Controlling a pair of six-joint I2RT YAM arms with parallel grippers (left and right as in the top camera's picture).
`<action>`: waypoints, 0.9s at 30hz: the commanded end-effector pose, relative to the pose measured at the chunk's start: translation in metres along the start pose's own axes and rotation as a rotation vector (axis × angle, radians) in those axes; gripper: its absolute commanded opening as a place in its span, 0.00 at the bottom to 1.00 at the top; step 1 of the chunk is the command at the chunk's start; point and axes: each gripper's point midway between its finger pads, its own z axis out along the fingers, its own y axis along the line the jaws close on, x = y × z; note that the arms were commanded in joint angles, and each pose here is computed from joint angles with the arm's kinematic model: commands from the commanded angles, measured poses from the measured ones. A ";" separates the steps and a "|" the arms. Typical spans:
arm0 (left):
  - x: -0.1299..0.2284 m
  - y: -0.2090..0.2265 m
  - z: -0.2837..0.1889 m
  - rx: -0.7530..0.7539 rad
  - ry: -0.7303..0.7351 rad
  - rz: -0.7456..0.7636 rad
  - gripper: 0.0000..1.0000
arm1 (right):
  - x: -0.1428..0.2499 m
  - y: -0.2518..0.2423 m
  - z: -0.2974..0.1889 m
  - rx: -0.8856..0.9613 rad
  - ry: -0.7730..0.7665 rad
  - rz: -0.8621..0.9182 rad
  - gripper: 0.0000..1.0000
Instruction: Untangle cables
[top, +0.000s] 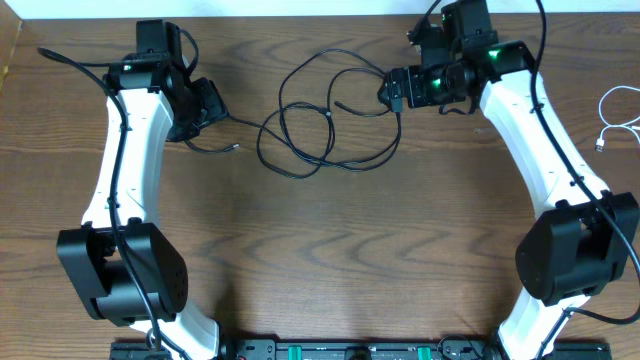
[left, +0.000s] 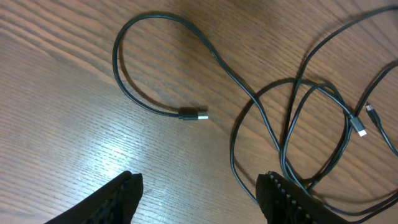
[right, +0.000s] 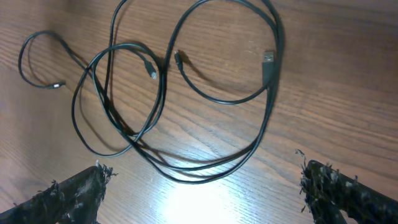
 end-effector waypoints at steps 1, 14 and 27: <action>0.000 -0.009 -0.004 0.047 0.003 0.076 0.65 | 0.003 0.008 -0.002 -0.005 0.000 0.001 0.99; 0.030 -0.021 0.001 0.103 0.114 0.227 0.65 | 0.022 0.002 0.015 0.018 0.043 0.026 0.99; 0.045 -0.063 0.049 0.134 0.118 0.261 0.64 | 0.014 0.010 0.016 0.001 0.011 0.051 0.89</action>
